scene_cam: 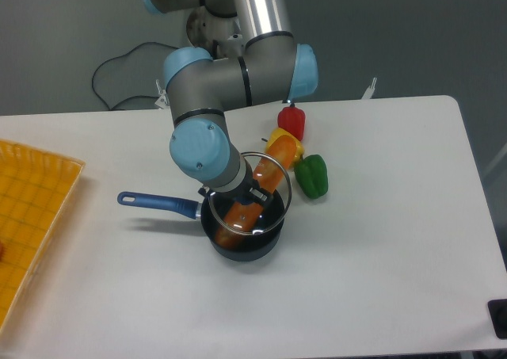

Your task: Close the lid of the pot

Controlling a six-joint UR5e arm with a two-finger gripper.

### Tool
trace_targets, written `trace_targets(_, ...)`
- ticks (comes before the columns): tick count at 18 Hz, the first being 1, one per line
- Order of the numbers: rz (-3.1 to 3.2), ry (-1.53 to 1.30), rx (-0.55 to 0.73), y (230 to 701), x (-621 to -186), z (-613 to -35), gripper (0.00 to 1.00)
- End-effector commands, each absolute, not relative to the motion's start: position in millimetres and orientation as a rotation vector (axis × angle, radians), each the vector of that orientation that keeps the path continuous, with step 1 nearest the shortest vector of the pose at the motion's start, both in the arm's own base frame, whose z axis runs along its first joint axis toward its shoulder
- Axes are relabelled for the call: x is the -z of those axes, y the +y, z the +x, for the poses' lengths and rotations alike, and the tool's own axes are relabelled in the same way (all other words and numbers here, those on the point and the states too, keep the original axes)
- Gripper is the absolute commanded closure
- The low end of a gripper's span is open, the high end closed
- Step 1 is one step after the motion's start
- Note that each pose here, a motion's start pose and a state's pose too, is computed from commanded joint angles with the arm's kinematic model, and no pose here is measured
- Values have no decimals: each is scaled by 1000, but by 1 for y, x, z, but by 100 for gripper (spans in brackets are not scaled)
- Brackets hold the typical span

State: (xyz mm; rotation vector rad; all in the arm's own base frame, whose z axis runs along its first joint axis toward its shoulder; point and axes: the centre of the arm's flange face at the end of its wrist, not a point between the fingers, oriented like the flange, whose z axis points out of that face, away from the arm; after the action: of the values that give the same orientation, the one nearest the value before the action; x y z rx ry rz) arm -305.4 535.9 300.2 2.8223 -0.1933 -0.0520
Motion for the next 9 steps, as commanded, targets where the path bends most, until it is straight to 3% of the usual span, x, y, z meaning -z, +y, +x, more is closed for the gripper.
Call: trace_targets(9, 2817, -199, 47, 540, -295, -302, 48)
